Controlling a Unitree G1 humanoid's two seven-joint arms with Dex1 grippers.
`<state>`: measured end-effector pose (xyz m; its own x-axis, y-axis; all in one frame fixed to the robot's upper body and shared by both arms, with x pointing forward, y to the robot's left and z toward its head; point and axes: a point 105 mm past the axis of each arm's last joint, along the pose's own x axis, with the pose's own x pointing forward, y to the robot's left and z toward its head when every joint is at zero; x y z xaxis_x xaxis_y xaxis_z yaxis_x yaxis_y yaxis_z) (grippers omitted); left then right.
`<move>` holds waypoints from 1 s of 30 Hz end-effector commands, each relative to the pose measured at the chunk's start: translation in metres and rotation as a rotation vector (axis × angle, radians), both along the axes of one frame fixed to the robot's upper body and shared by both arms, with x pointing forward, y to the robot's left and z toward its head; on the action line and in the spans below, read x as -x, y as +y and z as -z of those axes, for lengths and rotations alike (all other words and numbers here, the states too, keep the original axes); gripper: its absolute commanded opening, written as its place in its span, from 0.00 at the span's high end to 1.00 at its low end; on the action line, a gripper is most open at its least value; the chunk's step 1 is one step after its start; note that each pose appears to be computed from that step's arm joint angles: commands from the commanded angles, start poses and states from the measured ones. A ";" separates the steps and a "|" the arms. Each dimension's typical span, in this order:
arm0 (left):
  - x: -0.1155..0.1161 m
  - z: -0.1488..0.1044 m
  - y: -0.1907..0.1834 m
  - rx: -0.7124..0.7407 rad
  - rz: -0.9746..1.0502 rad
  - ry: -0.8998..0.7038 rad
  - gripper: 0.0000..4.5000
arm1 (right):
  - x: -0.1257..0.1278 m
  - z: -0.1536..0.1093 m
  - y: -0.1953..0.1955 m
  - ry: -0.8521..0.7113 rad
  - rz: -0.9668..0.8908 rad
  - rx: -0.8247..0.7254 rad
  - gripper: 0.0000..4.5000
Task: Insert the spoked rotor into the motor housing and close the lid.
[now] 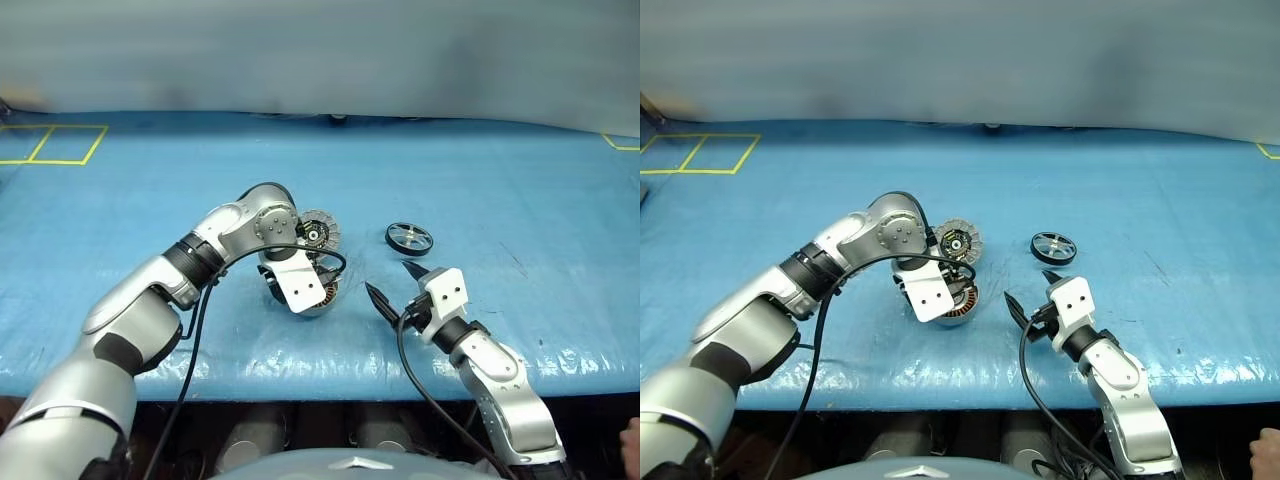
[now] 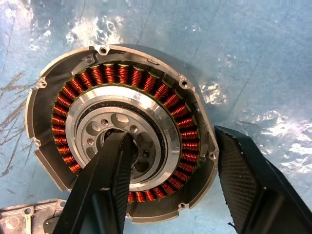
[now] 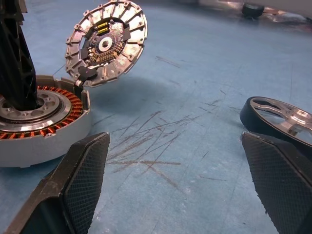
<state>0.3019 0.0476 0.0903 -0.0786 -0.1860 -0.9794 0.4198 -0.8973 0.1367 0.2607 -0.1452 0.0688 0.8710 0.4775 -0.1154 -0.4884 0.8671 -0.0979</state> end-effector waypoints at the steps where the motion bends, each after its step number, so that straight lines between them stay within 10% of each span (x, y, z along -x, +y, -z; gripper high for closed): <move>1: 0.009 -0.002 -0.006 0.035 0.018 0.021 0.49 | -0.002 -0.009 0.003 -0.044 -0.017 -0.007 0.00; 4: 0.009 -0.004 -0.006 0.048 0.005 0.024 0.49 | -0.003 -0.009 0.003 -0.044 -0.019 -0.007 0.00; 11: 0.005 -0.017 -0.013 0.190 -0.116 0.063 0.01 | -0.003 -0.008 0.003 -0.043 -0.020 -0.010 0.00; 25: 0.007 -0.039 0.039 0.288 -0.391 0.274 0.01 | -0.003 -0.006 0.001 -0.041 -0.008 -0.015 0.00; 30: -0.010 -0.049 0.048 0.540 -0.609 0.319 0.01 | 0.002 -0.003 -0.006 -0.034 0.026 -0.015 0.00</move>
<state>0.3027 0.0945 0.1231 -0.1428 -0.6301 -0.7633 0.8669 -0.4518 0.2108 0.2592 -0.1471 0.0605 0.8723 0.4723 -0.1264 -0.4835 0.8717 -0.0795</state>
